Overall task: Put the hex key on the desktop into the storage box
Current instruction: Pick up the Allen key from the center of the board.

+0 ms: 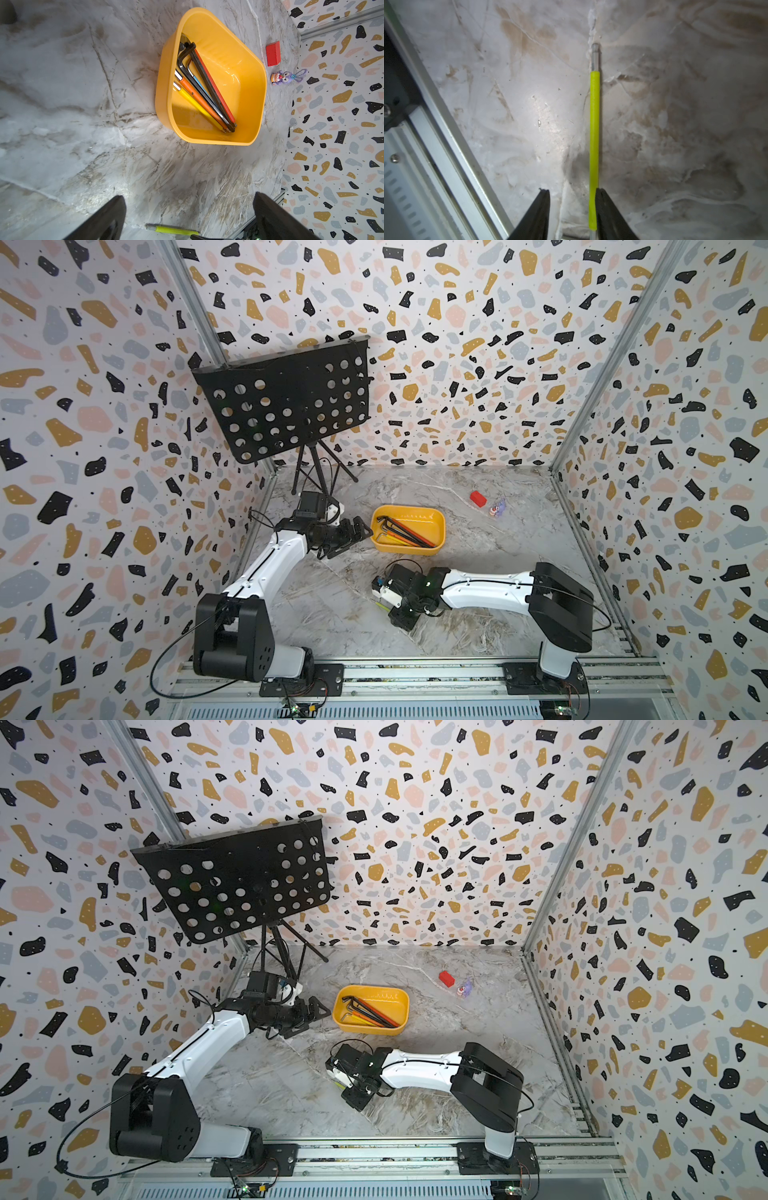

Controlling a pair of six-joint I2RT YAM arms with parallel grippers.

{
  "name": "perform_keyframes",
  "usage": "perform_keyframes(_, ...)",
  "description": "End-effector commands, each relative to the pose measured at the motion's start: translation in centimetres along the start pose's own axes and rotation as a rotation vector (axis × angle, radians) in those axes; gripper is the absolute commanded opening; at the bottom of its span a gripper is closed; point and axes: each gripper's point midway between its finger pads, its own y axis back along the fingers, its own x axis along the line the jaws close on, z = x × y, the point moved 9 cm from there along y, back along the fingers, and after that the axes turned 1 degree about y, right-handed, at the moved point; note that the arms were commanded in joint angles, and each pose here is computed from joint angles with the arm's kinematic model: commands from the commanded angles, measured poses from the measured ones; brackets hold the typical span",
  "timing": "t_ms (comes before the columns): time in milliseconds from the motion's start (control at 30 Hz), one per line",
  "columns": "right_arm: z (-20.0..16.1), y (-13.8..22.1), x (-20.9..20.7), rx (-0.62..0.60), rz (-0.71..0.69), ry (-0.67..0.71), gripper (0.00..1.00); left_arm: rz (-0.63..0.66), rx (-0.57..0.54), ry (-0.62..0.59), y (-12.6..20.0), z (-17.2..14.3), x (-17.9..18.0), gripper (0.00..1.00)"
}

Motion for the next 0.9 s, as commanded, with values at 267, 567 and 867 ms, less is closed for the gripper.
perform_keyframes(267,0.4,-0.8,-0.3,0.020,-0.058,-0.023,0.40,-0.031,-0.036,-0.021,0.9,0.5,-0.7,1.00)
perform_keyframes(567,-0.5,-3.0,-0.6,0.071,-0.048,-0.054,0.36,-0.029,-0.042,-0.022,1.0,0.4,-0.7,1.00)
perform_keyframes(867,-1.1,-3.6,-0.8,0.097,-0.061,-0.063,0.29,-0.022,-0.052,-0.026,1.3,0.3,-0.8,1.00)
